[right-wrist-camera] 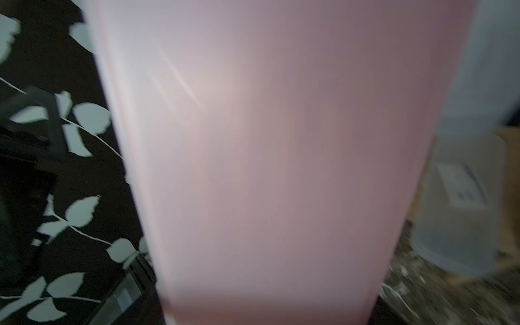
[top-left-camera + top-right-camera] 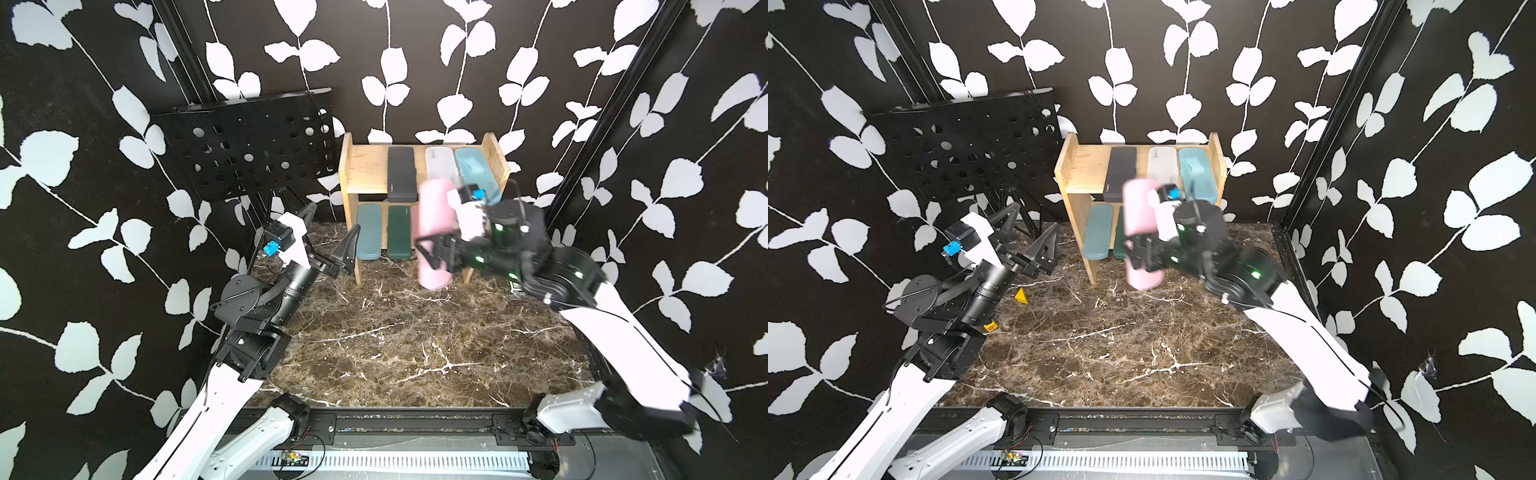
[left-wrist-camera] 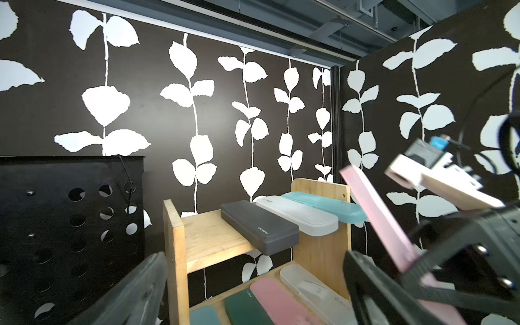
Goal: Remove the pencil cases from the shelf
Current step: Place the pencil case at the center of the board.
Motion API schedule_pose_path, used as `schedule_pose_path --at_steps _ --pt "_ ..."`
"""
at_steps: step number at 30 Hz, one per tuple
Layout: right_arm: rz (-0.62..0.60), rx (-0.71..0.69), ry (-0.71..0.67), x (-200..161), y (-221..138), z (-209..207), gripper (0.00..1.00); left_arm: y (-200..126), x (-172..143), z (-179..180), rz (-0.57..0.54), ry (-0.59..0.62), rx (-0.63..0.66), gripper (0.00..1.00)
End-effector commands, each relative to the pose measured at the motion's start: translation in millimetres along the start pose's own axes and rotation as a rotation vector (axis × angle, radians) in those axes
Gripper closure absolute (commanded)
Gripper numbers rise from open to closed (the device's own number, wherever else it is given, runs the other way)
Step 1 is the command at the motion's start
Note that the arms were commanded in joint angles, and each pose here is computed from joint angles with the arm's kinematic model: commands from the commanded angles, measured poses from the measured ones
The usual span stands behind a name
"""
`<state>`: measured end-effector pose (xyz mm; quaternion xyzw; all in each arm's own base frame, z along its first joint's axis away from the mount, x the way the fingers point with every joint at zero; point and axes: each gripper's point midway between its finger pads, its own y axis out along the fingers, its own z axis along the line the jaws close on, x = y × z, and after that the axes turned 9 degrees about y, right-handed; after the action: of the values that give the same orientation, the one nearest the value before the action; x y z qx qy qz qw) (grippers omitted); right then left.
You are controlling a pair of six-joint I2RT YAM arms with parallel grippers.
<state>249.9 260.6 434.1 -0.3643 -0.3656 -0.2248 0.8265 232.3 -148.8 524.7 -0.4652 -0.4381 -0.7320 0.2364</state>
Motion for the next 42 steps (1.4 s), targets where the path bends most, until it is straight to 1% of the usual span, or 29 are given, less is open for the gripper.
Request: schedule_pose_path --at_steps 1,3,6,8,9,11,17,19,24,27,30,33,36,39,42 --pt "0.253 -0.296 0.024 -76 -20 -94 0.31 -3 -8 4 0.022 -0.001 0.033 0.01" --pt "0.384 -0.398 0.057 -114 -27 -132 0.31 -1 -15 3 0.035 -0.01 0.029 0.01" --pt "0.569 -0.521 0.101 -160 -28 -175 0.3 0 -20 0 0.047 -0.026 0.018 0.01" --pt "0.651 -0.617 0.095 -179 -30 -201 0.3 -2 -22 0 0.051 -0.028 0.016 0.01" --pt "0.686 -0.646 0.109 -187 -28 -213 0.3 -3 -24 -1 0.057 -0.028 0.015 0.01" --pt "0.717 -0.675 0.163 -199 -22 -235 0.31 -6 -28 -1 0.071 -0.024 0.016 0.01" --pt "0.729 -0.692 0.327 -213 3 -289 0.32 -12 -42 -3 0.121 -0.027 0.01 0.01" --pt "0.774 -0.693 0.349 -222 9 -304 0.32 -14 -46 -4 0.129 -0.033 0.009 0.01" --pt "0.854 -0.724 0.328 -244 13 -342 0.27 -20 -59 -5 0.154 -0.036 0.017 0.01" --pt "0.836 -0.723 0.302 -242 16 -361 0.26 -21 -68 -5 0.174 -0.03 0.019 0.01" --pt "0.825 -0.72 0.279 -237 18 -376 0.26 -21 -75 -6 0.198 -0.017 0.018 0.01" --pt "0.874 -0.723 0.295 -250 18 -391 0.26 -21 -79 -6 0.214 -0.008 0.02 0.01" --pt "0.886 -0.732 0.329 -256 13 -406 0.28 -21 -82 -5 0.222 -0.001 0.025 0.01" --pt "0.873 -0.756 0.317 -260 9 -420 0.29 -22 -86 -5 0.231 -0.002 0.031 0.01" --pt "0.859 -0.767 0.336 -261 4 -427 0.29 -21 -89 -5 0.237 -0.008 0.031 0.01"
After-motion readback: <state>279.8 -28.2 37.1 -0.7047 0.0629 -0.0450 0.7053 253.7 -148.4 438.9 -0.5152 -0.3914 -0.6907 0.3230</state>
